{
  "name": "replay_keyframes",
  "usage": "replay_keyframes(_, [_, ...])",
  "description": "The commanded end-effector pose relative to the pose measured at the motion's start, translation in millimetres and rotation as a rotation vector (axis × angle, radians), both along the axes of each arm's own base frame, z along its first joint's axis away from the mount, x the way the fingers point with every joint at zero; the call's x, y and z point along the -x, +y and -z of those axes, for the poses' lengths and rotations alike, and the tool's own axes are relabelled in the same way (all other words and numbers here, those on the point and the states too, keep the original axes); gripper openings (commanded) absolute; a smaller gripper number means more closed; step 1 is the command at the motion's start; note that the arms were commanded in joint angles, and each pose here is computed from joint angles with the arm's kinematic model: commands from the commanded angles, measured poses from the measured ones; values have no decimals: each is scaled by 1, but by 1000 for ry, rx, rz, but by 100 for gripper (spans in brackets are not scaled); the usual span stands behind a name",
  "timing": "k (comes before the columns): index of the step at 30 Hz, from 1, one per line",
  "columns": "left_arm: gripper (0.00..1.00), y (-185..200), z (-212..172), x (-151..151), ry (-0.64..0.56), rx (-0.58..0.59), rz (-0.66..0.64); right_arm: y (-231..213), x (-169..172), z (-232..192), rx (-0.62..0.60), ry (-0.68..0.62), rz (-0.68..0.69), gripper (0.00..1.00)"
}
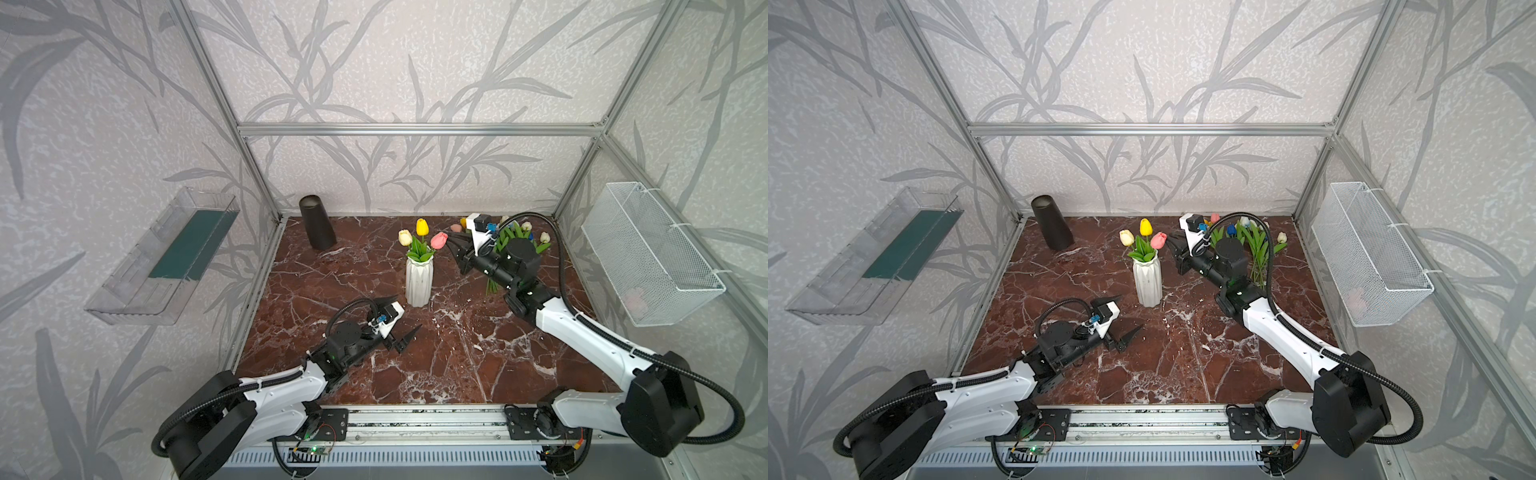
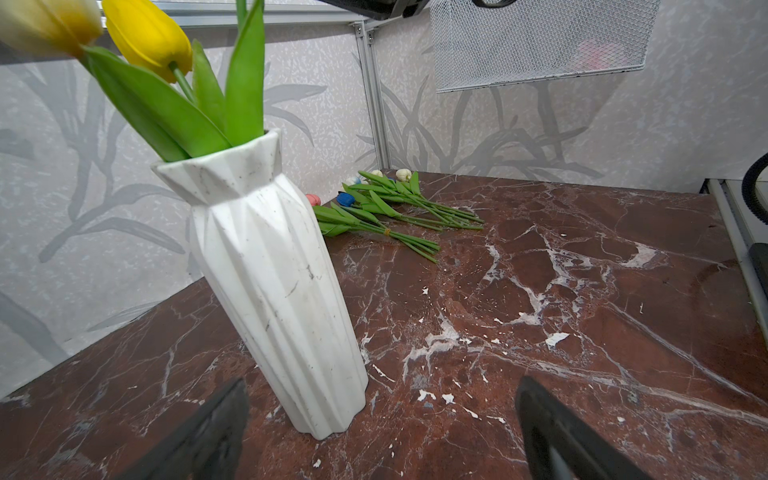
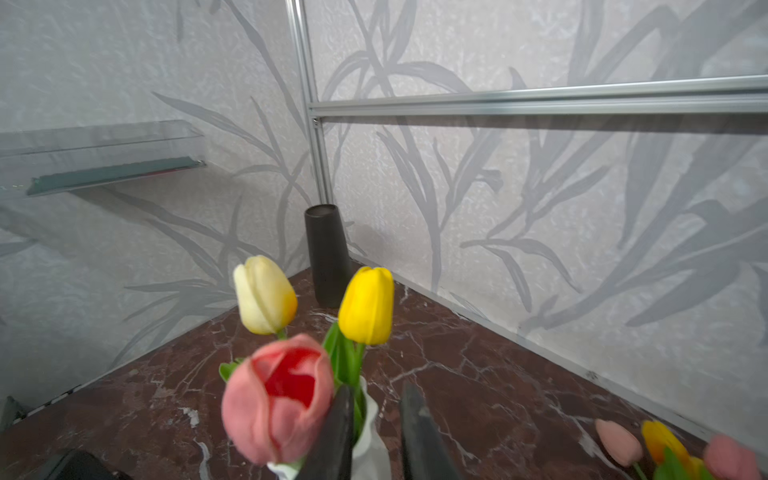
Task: Arrange the flowers into the vase
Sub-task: 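Lower the pink tulip stem into the vase mouth with the right gripper, then open the right gripper and move it back toward the tulip pile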
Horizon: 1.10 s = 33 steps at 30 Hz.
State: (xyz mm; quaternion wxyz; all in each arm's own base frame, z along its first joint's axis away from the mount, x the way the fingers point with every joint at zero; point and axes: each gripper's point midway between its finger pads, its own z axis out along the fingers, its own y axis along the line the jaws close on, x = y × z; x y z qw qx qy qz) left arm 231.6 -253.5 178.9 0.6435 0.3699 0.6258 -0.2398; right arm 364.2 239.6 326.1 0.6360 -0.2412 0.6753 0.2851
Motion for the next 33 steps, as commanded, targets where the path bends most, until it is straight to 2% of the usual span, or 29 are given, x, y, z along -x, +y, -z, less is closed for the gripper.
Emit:
replay_keyframes(1, [99,-3,-5,0,-23,-4,12,-8,7,25,105,87,-11,24])
replay_keyframes(4, [99,-3,-4,0,-22,-7,10,1,18,33,143,101,-98,30])
replay_keyframes(9, [99,-5,-3,0,-17,-3,20,14,29,29,121,85,-191,30])
replay_keyframes(15, [99,-5,-4,0,-20,-5,18,33,24,24,118,83,-243,29])
replay_keyframes(20, [99,-4,-4,0,-21,-6,17,43,15,21,115,72,-236,26])
replay_keyframes(27, [99,-5,-4,1,-20,-7,21,45,-9,17,101,62,-167,16])
replay_keyframes(33, [99,-5,-5,1,-22,-7,21,54,-19,13,105,60,-184,15])
